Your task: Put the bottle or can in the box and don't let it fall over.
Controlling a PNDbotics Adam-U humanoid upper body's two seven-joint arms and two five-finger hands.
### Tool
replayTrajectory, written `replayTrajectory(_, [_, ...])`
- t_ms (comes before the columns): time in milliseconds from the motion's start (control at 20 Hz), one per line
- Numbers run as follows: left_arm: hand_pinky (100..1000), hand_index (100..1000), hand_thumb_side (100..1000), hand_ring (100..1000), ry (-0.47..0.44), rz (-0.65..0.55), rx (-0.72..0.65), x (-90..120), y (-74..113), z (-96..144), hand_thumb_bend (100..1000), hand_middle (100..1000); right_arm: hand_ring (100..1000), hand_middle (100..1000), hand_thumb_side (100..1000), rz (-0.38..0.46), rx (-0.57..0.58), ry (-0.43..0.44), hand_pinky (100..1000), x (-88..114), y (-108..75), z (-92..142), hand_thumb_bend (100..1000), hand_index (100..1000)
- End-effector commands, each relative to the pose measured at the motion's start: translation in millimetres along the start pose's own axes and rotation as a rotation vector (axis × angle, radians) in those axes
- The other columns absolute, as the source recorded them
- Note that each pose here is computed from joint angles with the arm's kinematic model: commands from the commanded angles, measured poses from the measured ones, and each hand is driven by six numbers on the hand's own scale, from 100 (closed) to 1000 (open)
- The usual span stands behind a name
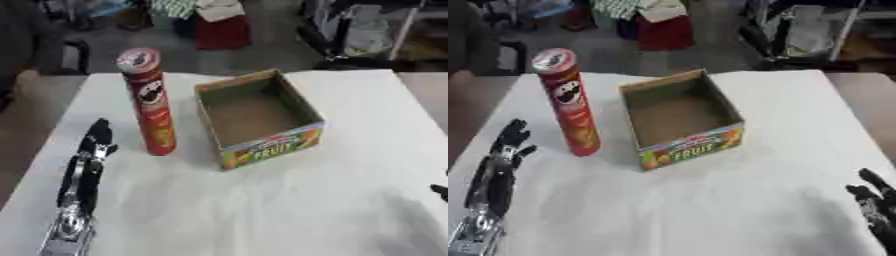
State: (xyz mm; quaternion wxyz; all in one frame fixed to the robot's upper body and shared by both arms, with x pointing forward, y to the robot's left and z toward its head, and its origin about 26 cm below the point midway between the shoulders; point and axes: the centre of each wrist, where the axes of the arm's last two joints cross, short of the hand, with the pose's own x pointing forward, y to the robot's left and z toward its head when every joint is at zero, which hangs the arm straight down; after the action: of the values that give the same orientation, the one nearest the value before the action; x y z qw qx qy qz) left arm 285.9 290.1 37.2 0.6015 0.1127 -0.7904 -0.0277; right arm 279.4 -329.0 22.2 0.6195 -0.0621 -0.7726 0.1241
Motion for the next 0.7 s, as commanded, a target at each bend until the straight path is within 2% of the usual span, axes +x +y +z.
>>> replayTrajectory(50, [888,992,887,983,-0.026,-0.015,-0.004,6.0,3.2,-3.5,389,958,857,1000,636,0.017,-0.007,-0.026,968,7.1,-6.5,-4.1,100,915])
replayTrajectory(550, [889,993,887,987,-0.034,-0.020,-0.004,7.6,4.5,-5.1,387,960,857,1000,635,0.017,-0.006,-0.025,967,7.0,-6.4,-4.1,100,915])
replayTrajectory(700, [892,994,870,982,-0.096,-0.088,0.009,22.4,21.2,-16.8,392,957,857,1000,635,0.021,-0.011,-0.020,967,6.1,-7.9,-2.8,100,915])
